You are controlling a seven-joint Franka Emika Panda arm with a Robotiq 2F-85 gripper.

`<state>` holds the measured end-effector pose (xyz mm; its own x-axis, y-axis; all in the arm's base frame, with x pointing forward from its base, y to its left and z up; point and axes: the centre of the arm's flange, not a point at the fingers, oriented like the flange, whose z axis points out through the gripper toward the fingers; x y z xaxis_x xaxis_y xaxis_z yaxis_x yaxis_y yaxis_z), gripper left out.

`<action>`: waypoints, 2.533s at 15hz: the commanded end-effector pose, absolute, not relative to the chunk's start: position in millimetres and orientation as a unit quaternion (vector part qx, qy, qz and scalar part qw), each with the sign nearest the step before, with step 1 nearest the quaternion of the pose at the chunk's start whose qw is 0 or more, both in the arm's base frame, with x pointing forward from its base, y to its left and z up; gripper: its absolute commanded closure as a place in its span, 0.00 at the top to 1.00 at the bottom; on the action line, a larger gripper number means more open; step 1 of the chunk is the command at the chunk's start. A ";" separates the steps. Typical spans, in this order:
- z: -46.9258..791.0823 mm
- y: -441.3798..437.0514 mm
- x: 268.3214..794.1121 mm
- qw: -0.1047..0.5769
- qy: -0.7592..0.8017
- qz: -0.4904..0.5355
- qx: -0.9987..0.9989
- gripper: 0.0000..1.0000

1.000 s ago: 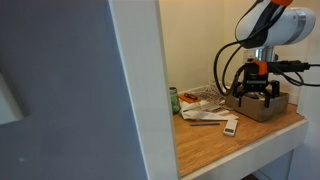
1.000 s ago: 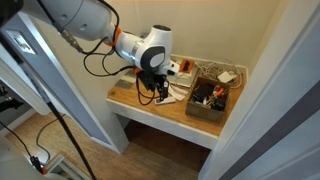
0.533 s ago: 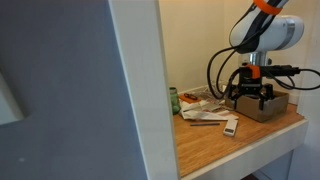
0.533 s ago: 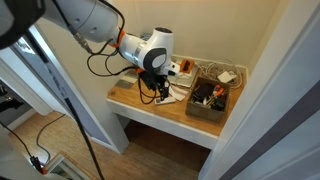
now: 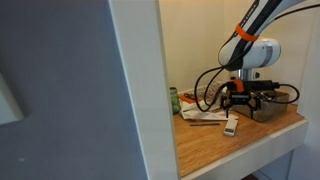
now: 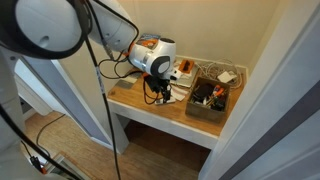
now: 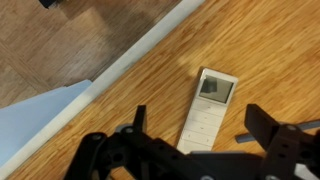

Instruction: Pick up the white remote and put it on the gray and white object on the left

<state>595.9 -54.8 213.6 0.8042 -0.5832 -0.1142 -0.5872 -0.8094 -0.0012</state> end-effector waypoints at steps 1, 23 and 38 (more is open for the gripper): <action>192.4 -53.2 620.8 0.011 0.325 0.044 -0.945 1.00; 155.4 -52.3 641.0 0.002 0.326 0.063 -0.943 0.36; 162.4 -38.8 638.3 0.008 0.313 0.070 -0.947 1.00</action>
